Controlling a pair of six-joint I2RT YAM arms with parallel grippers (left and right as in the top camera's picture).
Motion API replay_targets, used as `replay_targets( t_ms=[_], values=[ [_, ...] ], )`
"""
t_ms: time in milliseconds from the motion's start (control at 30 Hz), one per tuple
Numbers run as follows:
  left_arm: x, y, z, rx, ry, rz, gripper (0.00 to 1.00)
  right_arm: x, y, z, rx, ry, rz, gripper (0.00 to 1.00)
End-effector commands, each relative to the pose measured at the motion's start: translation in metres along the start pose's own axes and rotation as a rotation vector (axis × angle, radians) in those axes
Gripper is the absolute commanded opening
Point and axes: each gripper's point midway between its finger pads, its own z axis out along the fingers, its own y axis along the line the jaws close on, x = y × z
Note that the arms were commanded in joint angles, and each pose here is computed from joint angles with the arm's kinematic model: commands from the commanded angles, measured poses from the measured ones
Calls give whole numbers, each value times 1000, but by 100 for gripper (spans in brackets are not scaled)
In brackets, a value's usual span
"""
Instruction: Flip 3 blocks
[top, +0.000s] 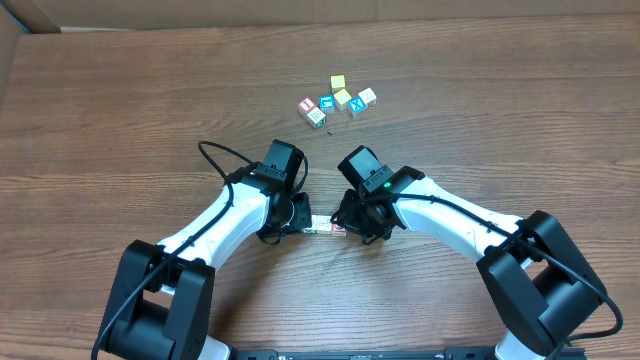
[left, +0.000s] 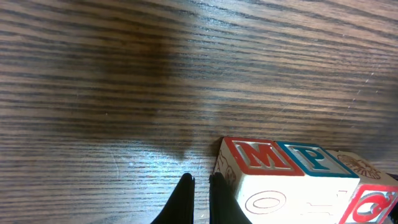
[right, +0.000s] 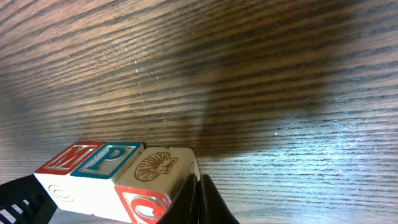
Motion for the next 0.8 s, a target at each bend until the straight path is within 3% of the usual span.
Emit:
replay_targets(
  t_ms=[0,767],
  values=[
    [6,-5,4,17,20,33,4,7,4,3,-21,35,2,4],
    [-2,-8,4,32,-10,79,4,14,7,2,-37,76,98,4]
  ],
)
